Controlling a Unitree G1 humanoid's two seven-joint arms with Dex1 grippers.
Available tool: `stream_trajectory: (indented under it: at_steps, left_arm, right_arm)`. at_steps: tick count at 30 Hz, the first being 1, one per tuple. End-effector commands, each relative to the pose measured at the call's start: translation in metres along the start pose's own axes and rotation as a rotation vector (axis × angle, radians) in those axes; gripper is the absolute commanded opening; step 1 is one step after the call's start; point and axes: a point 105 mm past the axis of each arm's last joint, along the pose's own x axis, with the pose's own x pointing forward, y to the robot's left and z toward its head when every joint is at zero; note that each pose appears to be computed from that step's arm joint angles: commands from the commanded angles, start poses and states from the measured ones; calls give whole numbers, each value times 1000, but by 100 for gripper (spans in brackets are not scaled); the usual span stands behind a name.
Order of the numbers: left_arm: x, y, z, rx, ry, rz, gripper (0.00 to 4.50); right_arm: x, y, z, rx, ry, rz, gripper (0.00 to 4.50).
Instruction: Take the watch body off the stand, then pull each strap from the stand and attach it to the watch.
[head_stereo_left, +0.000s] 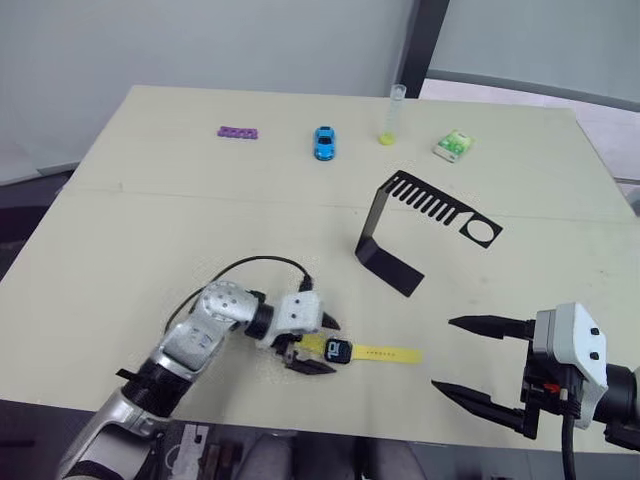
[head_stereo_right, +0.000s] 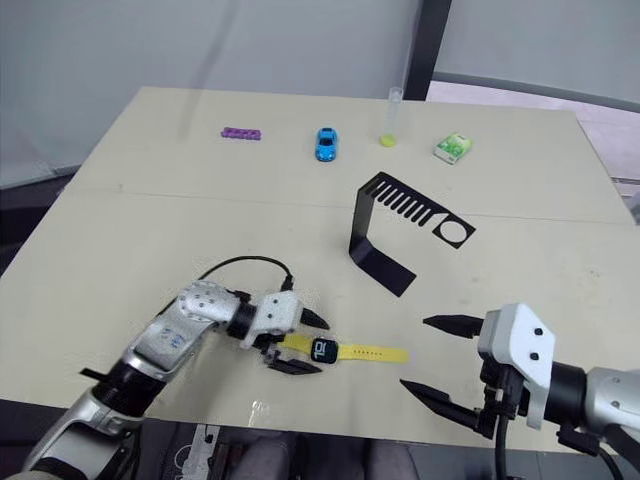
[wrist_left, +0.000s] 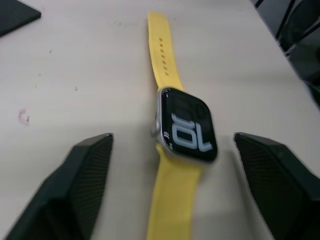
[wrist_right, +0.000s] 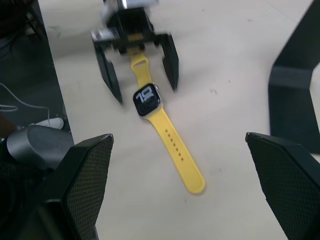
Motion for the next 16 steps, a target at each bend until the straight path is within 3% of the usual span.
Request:
stream_trajectory:
  at_steps: [1,4,9,12,16]
  left_arm:
    - [-65,-8,27,23,-55,14,448]
    - [-109,-14,26,-45,11,43,448]
    - [-152,-28,20,-108,105,92,448]
    - [-162,-30,17,-99,144,118,448]
    - [-162,-28,21,-81,107,122,448]
  right_arm:
    - [-21,-6,1,-8,16,-31,450]
    - [-42,-10,-5,19,57,-54,450]
    - [-64,-13,-9,46,87,-74,450]
    - [-70,-13,-8,49,93,-81,450]
    - [-74,-18,-6,34,91,-97,450]
